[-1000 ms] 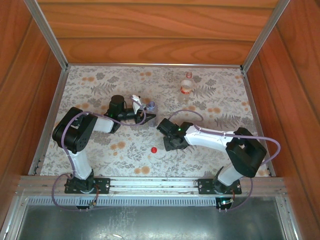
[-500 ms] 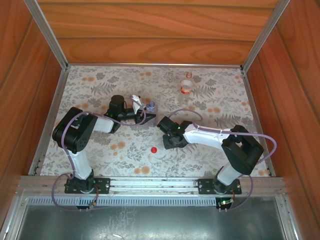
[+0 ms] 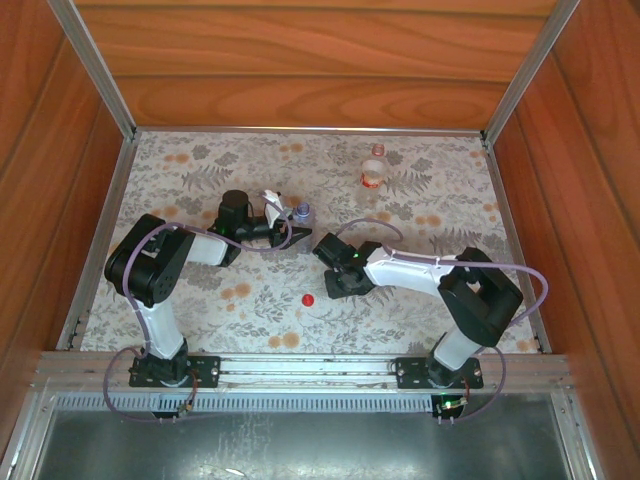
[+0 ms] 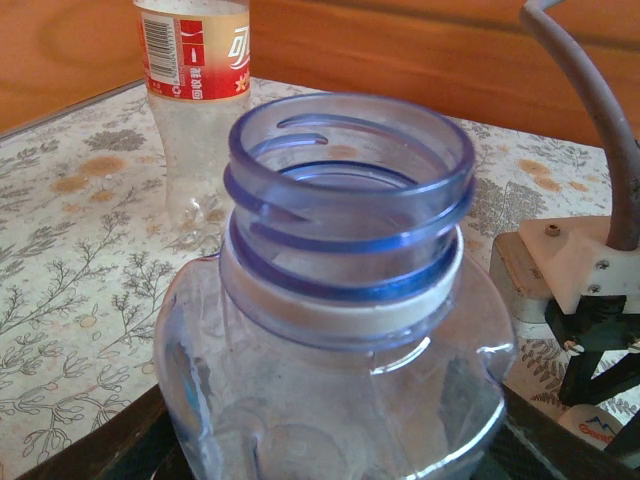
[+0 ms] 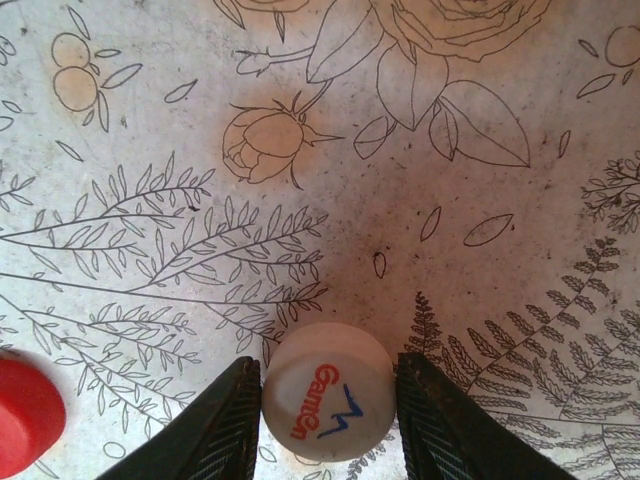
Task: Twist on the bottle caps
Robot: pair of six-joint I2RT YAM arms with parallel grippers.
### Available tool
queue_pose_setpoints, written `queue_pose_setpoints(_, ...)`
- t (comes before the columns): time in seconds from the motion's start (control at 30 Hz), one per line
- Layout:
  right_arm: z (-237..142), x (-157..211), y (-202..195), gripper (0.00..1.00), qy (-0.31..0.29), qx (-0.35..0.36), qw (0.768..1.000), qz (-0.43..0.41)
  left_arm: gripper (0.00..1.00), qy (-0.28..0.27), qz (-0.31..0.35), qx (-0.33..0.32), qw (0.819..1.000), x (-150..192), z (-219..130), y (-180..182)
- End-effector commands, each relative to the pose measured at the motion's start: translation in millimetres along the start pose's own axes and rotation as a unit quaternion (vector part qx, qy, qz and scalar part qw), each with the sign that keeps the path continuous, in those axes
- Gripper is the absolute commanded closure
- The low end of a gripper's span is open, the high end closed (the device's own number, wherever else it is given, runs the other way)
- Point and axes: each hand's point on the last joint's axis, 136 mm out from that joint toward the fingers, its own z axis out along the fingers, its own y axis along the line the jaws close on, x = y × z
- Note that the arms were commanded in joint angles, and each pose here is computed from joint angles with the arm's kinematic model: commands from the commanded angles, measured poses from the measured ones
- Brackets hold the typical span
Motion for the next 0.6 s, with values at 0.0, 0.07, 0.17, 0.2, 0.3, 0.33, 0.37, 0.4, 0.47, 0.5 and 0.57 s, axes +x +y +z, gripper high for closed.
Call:
queue_pose_setpoints(0.0,-1.8,-4.8,1.3,0.60,0.001,-0.001,1.000,0.002,0.40,-0.009,0.010,0.005,1.000,-4.7,1.2,3.2)
queue_pose_setpoints(0.07,-1.6,-4.4,0.6,0.61,0.001,0.001,1.000,0.002,0.40,-0.009,0.010,0.005,1.000,-4.7,1.2,3.3)
queue_pose_setpoints(0.17,-2.3,-4.6,0.1,0.64,0.001,0.002,1.000,0.002,0.40,-0.010,0.011,0.006,1.000,-5.2,1.3,3.0)
queue_pose_setpoints(0.2,-3.0,-5.0,-0.2,0.65,-0.001,0.003,1.000,0.003,0.40,-0.010,0.010,0.006,1.000,-5.2,1.3,3.0)
queue_pose_setpoints(0.3,-5.7,-4.9,-2.8,0.65,-0.002,0.007,1.000,0.005,0.40,-0.009,0.010,0.006,1.000,-4.6,1.1,2.7)
queue_pose_setpoints(0.33,-7.2,-5.5,-3.5,0.65,-0.004,0.009,1.000,0.006,0.40,-0.010,0.010,0.006,1.000,-4.8,1.1,2.6)
queue_pose_setpoints(0.37,-9.8,-6.6,-3.7,0.64,-0.007,0.009,1.000,0.006,0.40,-0.010,0.012,0.006,1.000,-5.1,1.3,2.8)
queue_pose_setpoints(0.4,-12.0,-6.9,-3.8,0.64,-0.008,0.008,1.000,0.006,0.40,-0.010,0.012,0.006,1.000,-5.1,1.1,2.7)
queue_pose_setpoints(0.47,-19.1,-9.6,-2.9,0.64,-0.011,0.006,1.000,0.005,0.40,-0.010,0.013,0.007,1.000,-5.5,1.3,2.4)
queue_pose_setpoints(0.5,-22.6,-10.4,-2.8,0.64,-0.011,0.006,1.000,0.003,0.40,-0.010,0.013,0.008,1.000,-5.5,1.3,2.1)
queue_pose_setpoints(0.57,-30.4,-13.1,-2.6,0.63,-0.012,0.006,1.000,-0.001,0.40,-0.010,0.015,0.012,1.000,-5.5,1.7,0.5)
